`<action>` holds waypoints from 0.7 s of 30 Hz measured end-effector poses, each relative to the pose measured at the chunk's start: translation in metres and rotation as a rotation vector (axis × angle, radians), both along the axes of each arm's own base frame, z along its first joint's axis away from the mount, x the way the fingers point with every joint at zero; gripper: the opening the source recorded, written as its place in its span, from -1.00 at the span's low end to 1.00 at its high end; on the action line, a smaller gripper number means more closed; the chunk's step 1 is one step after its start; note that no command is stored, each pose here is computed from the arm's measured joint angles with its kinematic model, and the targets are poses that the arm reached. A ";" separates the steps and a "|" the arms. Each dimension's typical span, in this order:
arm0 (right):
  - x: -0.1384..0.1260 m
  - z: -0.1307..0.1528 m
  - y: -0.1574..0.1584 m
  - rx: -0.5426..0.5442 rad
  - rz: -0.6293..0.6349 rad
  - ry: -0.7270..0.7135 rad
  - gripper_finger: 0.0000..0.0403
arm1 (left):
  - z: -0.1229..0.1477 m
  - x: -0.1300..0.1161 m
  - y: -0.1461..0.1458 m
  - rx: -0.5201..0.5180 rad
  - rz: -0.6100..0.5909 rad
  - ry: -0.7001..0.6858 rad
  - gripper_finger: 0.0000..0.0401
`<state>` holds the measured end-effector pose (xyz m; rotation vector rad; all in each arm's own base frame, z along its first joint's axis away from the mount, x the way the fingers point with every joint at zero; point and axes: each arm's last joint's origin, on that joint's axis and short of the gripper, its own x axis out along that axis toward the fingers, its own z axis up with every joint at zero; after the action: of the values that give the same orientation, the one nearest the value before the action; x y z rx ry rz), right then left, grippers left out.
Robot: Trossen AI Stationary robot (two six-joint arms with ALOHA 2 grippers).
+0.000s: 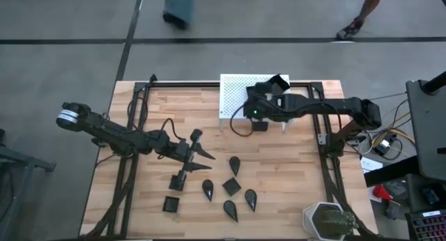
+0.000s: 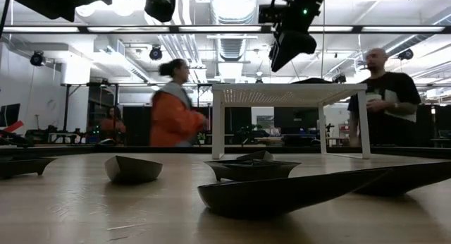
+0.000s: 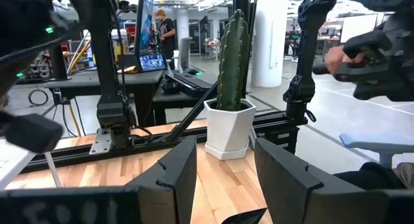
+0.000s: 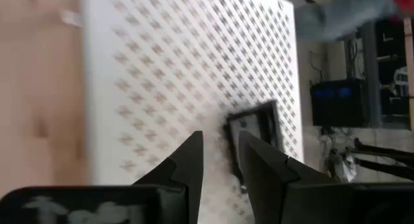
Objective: Pick & Place Mini shaped plates
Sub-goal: Stack the square plate on top of the square plate on the shelf
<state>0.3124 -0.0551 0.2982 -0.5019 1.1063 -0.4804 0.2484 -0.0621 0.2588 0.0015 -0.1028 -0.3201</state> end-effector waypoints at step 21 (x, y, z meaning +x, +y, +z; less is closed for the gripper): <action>0.006 -0.018 0.152 0.241 0.263 -0.408 -0.96 | -0.002 0.000 0.000 -0.026 -0.003 0.023 -0.24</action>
<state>0.3181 0.0964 0.2801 -0.3120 0.6807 -0.2003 0.2484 -0.0621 0.2569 -0.0283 -0.0838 -0.3214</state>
